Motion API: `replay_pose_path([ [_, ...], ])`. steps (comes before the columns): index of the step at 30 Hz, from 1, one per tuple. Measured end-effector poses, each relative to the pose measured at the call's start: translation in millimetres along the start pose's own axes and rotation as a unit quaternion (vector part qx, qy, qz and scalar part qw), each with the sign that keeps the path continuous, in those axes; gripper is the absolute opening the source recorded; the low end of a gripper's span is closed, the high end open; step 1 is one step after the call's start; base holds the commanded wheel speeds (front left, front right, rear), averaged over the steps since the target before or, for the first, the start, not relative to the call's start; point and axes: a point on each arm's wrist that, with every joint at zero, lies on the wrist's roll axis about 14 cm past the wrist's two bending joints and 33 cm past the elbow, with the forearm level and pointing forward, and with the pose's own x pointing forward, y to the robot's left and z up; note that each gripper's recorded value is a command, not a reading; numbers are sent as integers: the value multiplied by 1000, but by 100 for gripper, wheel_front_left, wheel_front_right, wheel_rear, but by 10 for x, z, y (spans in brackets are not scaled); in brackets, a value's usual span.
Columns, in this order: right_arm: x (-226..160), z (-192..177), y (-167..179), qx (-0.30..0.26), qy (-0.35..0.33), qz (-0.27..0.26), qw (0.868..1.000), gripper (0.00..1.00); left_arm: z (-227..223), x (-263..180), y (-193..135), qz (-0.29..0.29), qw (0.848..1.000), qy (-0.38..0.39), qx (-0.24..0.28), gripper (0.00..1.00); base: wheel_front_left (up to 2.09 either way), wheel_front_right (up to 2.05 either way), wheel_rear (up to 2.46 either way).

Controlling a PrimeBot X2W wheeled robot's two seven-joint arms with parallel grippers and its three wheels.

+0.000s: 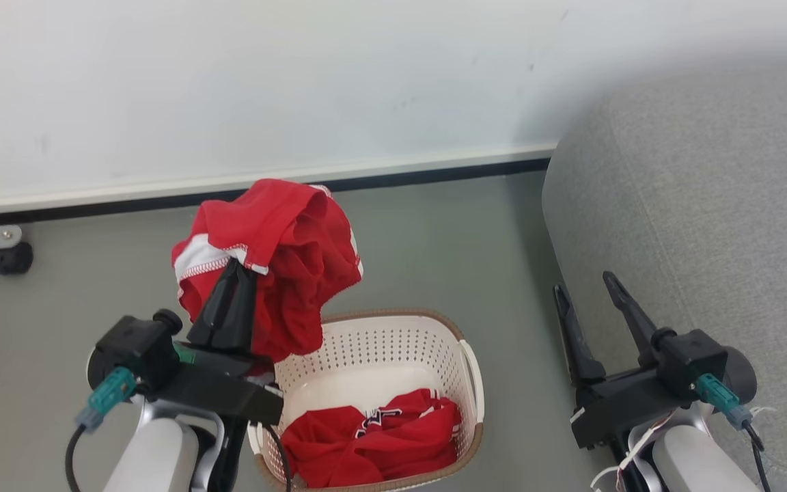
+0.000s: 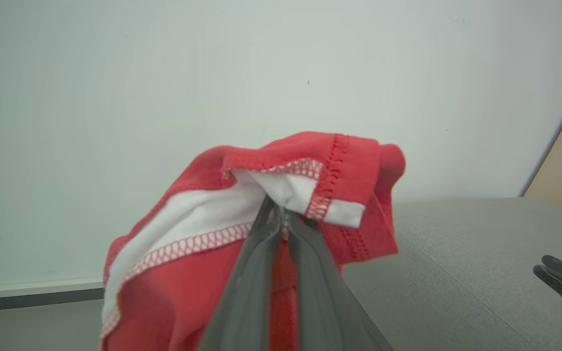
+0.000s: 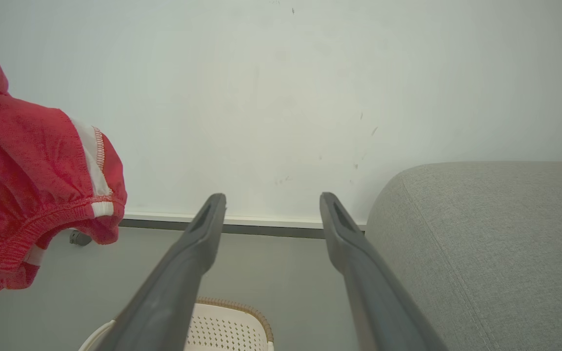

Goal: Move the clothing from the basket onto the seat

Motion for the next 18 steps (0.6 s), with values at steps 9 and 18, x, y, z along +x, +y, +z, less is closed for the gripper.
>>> replay_pose_path([
  [9, -200, 88, 53, 5, -9, 2, 1000, 100, 230, -205, -239, -19, 999, -31, 10, 0, 0, 0, 0],
  [18, -334, 151, 51, 7, -15, -2, 1000, 100, 367, -336, -389, -28, 999, -42, 13, 0, 0, 0, 0],
])
